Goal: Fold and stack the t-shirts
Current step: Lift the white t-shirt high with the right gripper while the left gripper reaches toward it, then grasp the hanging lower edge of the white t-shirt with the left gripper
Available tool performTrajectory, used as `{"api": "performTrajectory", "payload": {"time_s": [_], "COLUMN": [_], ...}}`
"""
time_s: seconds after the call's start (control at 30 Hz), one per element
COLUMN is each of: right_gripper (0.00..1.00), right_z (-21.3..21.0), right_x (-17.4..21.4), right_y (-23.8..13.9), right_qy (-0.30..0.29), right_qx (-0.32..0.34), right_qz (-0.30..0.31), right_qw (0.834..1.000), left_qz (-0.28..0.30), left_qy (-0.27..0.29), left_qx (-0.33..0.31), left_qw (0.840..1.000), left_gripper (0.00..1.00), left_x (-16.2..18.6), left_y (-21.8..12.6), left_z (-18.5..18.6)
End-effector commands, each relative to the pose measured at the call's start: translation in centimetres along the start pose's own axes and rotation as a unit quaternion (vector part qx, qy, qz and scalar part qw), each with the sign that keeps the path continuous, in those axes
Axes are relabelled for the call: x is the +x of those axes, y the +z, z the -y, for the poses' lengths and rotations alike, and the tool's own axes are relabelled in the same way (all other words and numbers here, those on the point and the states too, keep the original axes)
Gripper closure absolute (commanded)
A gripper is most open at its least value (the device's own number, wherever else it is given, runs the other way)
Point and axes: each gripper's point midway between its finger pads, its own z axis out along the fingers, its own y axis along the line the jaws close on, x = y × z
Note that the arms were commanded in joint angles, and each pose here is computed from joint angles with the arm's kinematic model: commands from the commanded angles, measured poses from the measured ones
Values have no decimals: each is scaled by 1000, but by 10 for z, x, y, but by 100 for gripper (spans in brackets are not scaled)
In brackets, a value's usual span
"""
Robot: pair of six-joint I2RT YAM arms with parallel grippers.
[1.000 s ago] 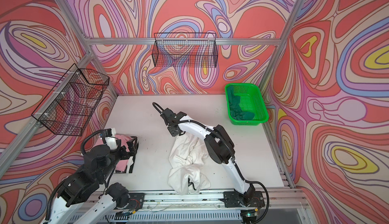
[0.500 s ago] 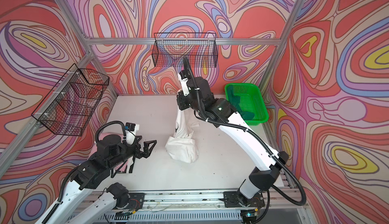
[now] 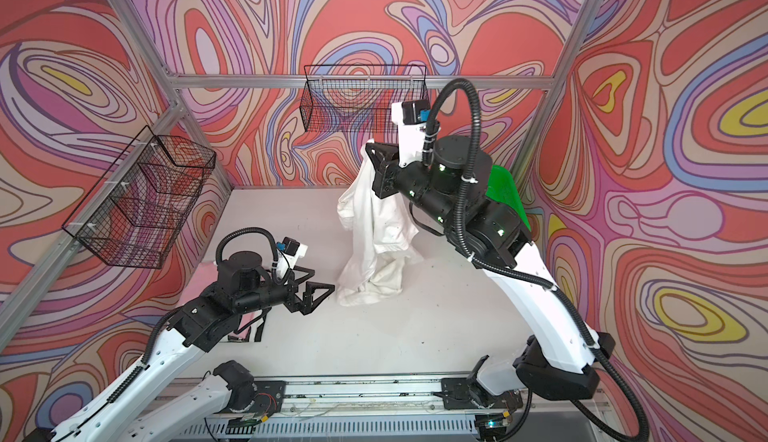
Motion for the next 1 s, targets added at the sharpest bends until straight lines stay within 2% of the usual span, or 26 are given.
{"api": "performTrajectory", "payload": {"time_s": [0.0,0.13,0.3,0.33,0.47,0.6,0.77,0.97], "right_gripper": [100,100,100,100,100,100,100,100], "right_z": [5,2,7,9,18,23,20,15], "right_x": [-43,-52,-62,-63,-70,-75,-82,-92], "right_y": [-13,-14,-21,-23,-29,-31,-37,-42], "right_qy": [26,29,39,41,53,65,75,82], "right_qx": [21,20,36,41,66,81,73,60], "right_qz": [67,69,83,85,97,105,115,126], "right_qw": [997,997,995,995,992,989,988,987], "left_qz": [30,5,2,21,37,33,75,75], "left_qy": [52,89,119,135,211,267,275,283], "left_qx": [31,24,3,2,-18,-74,-160,-125], "left_qw": [998,996,993,991,977,960,945,948], "left_gripper": [0,0,1,1,0,1,0,0], "left_x": [-19,-6,15,11,24,34,27,32], "left_y": [3,18,27,28,36,52,67,99], "left_z": [26,37,48,56,77,76,49,67]}}
